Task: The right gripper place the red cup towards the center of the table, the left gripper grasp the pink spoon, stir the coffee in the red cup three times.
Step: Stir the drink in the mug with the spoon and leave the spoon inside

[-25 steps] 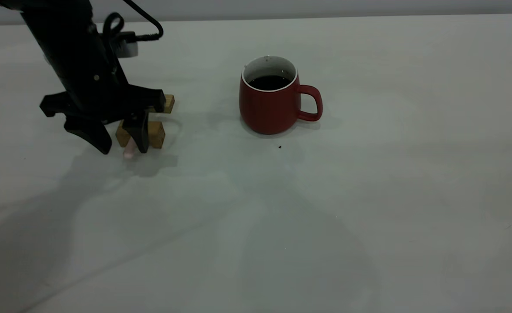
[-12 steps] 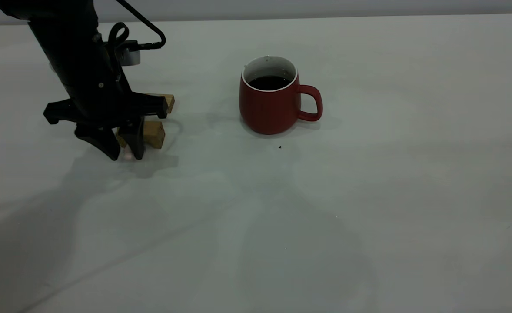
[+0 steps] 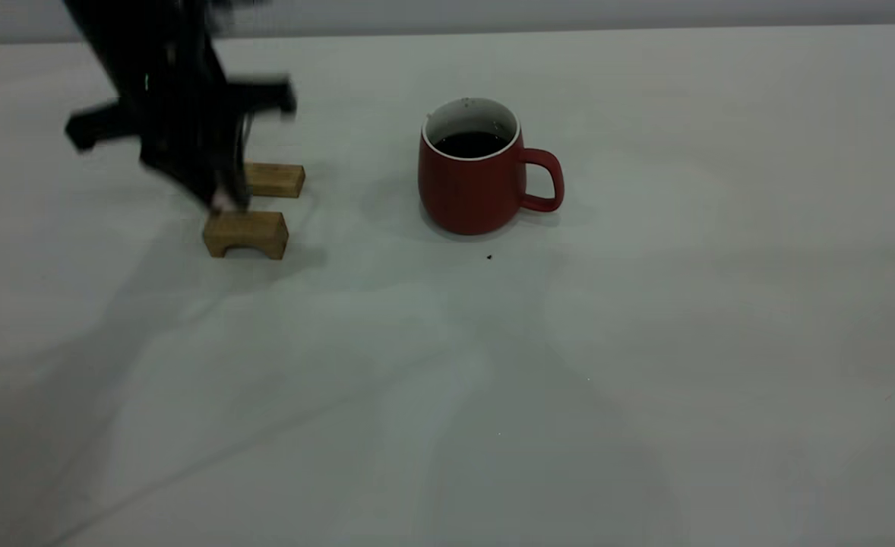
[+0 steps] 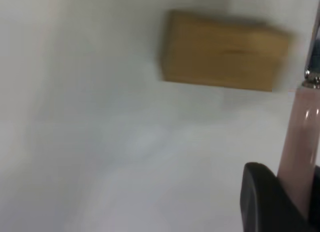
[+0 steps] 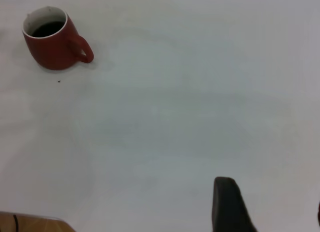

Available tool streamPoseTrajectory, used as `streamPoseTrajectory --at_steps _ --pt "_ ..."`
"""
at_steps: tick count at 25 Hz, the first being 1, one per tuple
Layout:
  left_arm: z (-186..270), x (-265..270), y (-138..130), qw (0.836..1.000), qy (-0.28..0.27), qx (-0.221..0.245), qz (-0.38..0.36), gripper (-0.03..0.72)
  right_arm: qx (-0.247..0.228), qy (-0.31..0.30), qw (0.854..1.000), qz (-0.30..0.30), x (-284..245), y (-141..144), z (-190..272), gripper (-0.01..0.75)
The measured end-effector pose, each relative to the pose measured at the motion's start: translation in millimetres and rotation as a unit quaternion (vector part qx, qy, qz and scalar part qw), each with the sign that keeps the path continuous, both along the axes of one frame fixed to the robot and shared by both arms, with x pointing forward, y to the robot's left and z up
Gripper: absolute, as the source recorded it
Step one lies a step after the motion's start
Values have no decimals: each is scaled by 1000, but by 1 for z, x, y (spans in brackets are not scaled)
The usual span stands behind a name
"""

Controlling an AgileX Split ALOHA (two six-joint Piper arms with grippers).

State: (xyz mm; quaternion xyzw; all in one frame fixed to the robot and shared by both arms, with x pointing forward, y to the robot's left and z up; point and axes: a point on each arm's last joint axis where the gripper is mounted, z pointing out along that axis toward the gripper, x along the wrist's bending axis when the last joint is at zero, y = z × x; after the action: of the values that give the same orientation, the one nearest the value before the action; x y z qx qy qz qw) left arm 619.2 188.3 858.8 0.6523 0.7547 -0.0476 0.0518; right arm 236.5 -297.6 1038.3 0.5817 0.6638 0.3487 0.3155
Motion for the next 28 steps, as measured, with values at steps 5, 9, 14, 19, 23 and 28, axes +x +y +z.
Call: streamPoseTrajectory --at_steps 5,9,14,19,23,28 --pt "39 -6 -24 983 39 -144 110 169 0 0 1000 0 0 0 0 460" --pt "60 -6 -47 929 95 -289 210 169 0 0 1000 0 0 0 0 460" --pt "79 0 -66 840 159 -428 293 169 0 0 1000 0 0 0 0 460" --pt "78 9 -73 758 211 -498 364 169 0 0 1000 0 0 0 0 460" --pt "70 15 -75 701 260 -522 411 169 0 0 1000 0 0 0 0 460" --pt "58 17 -75 663 305 -504 462 169 0 0 1000 0 0 0 0 460"
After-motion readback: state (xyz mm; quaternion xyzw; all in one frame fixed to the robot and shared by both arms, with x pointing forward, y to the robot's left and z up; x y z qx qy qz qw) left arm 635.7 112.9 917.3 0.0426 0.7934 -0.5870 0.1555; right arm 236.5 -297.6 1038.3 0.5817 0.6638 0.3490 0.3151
